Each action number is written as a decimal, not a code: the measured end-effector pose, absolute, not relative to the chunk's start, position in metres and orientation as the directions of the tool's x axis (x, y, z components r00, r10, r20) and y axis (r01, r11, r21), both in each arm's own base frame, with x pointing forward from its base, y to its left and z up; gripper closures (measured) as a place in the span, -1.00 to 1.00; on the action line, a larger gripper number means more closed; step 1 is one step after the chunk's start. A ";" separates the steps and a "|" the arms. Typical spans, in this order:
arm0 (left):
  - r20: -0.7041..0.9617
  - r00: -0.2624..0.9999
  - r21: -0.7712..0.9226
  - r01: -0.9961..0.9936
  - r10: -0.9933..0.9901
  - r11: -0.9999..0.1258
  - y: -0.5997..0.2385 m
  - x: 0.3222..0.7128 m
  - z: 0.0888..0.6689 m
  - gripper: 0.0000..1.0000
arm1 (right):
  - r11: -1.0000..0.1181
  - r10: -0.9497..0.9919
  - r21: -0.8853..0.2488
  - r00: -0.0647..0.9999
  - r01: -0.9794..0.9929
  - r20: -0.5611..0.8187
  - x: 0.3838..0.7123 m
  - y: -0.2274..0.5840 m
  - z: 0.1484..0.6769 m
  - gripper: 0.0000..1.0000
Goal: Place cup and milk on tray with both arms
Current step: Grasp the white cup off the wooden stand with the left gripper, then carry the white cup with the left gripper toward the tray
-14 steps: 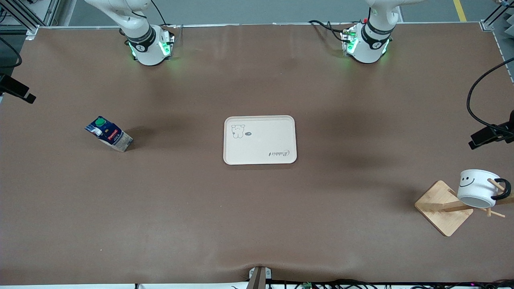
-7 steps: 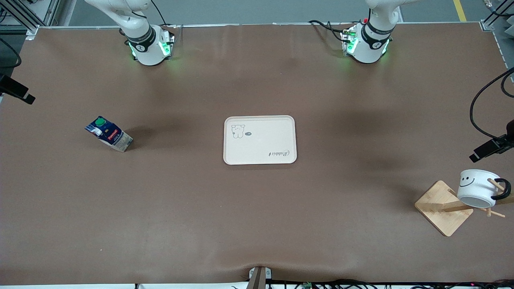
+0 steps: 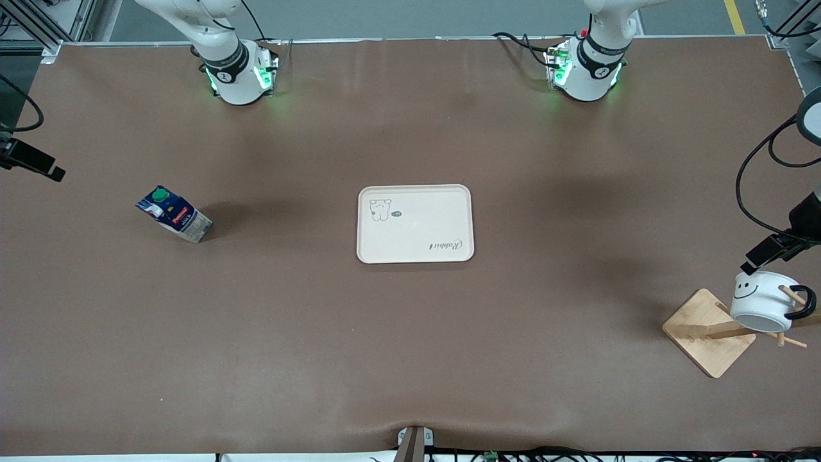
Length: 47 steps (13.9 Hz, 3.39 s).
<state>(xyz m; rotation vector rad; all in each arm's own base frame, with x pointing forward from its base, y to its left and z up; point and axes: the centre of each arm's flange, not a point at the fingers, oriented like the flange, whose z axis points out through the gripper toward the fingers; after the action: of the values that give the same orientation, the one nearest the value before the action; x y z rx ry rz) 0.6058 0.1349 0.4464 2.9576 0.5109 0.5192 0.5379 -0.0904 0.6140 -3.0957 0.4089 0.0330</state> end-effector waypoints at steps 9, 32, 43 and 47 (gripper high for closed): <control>0.366 0.890 0.161 0.229 0.273 -0.960 0.140 0.614 0.416 -0.79 | -0.966 -0.257 -0.016 0.966 -0.257 -0.017 0.539 -0.089 0.617 -1.00; 0.384 0.908 0.142 0.119 0.165 -0.983 0.113 0.623 0.418 0.79 | -0.966 -0.259 -0.015 0.965 -0.259 -0.035 0.541 -0.090 0.610 -1.00; 0.324 0.937 0.165 0.078 0.129 -0.983 0.098 0.629 0.434 0.81 | -0.965 -0.260 -0.014 0.965 -0.260 -0.037 0.541 -0.090 0.610 -1.00; 0.297 0.948 0.176 0.064 0.115 -0.982 0.095 0.631 0.447 0.81 | -0.964 -0.265 -0.014 0.963 -0.266 -0.041 0.542 -0.093 0.607 -1.00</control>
<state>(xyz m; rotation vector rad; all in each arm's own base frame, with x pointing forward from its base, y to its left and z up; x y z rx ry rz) 0.6315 0.0950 0.4469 2.9375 0.1355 0.4625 0.5418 -0.0930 0.6075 -3.0934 0.4183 0.0611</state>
